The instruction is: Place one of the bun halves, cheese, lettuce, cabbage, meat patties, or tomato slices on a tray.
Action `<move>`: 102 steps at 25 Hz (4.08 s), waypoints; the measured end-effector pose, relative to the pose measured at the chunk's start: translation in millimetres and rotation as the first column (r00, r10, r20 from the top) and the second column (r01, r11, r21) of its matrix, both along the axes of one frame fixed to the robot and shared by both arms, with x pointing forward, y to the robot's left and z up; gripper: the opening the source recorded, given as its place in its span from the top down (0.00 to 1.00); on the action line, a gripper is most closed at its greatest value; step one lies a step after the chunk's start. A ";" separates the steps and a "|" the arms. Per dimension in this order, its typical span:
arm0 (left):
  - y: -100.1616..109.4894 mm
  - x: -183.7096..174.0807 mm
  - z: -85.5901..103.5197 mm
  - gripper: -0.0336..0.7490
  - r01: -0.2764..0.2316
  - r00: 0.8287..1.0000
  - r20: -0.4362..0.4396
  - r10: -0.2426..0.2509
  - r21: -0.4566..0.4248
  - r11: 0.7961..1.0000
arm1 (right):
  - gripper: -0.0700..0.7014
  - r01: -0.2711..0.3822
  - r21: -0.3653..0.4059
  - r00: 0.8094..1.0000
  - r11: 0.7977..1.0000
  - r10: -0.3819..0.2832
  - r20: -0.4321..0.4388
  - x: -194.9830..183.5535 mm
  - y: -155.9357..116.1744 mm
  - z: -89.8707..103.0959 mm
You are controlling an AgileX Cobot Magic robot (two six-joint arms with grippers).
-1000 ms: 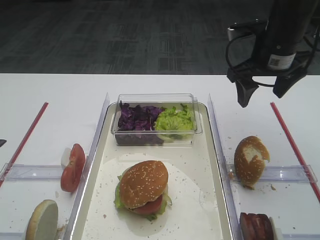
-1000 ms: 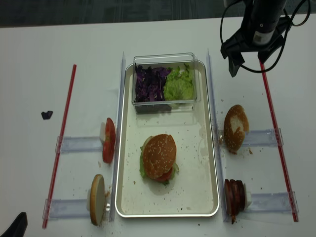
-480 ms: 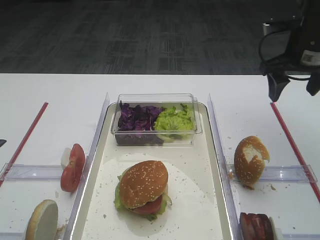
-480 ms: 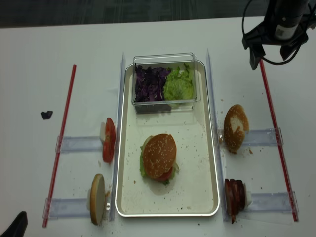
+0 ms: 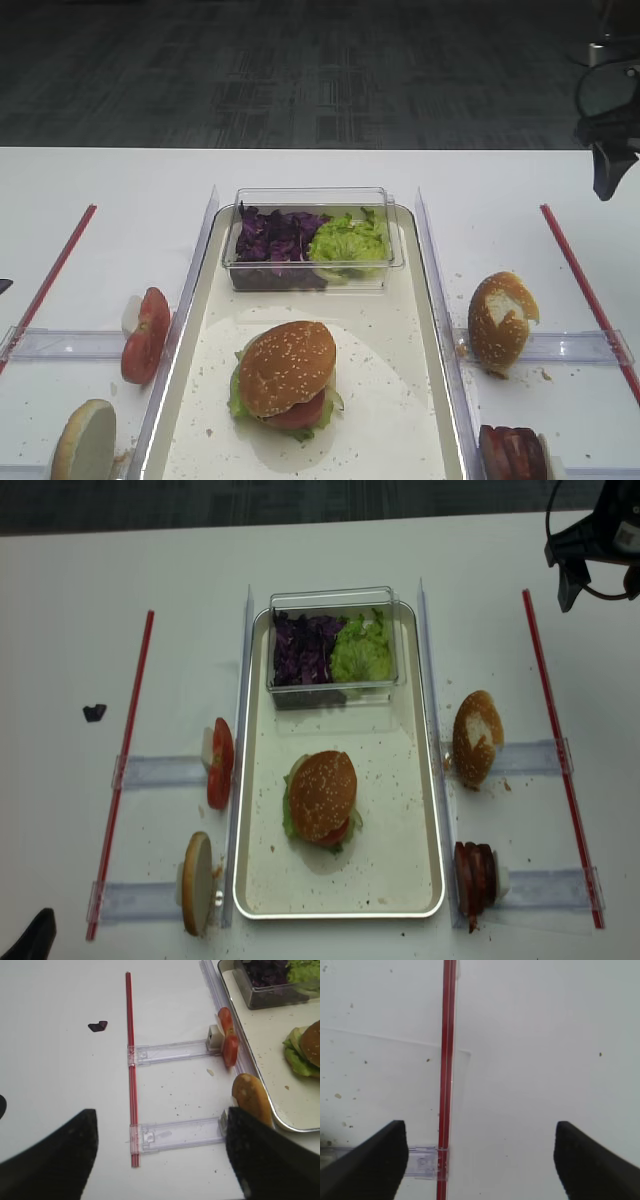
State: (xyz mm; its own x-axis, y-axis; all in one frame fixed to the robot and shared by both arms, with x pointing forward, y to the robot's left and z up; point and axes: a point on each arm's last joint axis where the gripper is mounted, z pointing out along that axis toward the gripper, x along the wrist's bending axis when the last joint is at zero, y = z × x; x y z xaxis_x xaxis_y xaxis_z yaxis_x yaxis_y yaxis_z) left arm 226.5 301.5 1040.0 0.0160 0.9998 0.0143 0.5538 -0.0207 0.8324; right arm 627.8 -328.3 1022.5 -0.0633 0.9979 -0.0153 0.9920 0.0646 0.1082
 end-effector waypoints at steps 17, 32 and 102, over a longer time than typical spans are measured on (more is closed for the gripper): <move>0.0 0.0 0.0 0.33 0.000 1.000 0.000 0.000 0.000 1.000 | 0.11 -0.008 0.008 0.997 1.000 0.007 0.074 -10.7 -1.0 29.0; -0.5 0.0 0.0 0.33 0.003 1.000 0.000 -0.003 -0.005 1.000 | 0.11 -0.013 -0.001 0.980 1.000 0.013 0.200 -99.0 6.9 90.2; 0.0 0.0 0.0 0.33 0.000 1.000 0.000 0.000 0.000 1.000 | 0.11 0.096 0.048 0.602 0.994 -0.097 0.792 -396.5 31.0 18.8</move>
State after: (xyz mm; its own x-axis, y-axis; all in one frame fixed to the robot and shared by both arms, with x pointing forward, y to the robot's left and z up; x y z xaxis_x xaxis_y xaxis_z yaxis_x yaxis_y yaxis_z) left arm 226.5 301.5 1040.0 0.0160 0.9998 0.0143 0.5538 -0.0207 0.8324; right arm 231.2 -297.3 1041.2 0.0701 0.9975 -0.0116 0.5181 -0.0264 0.8549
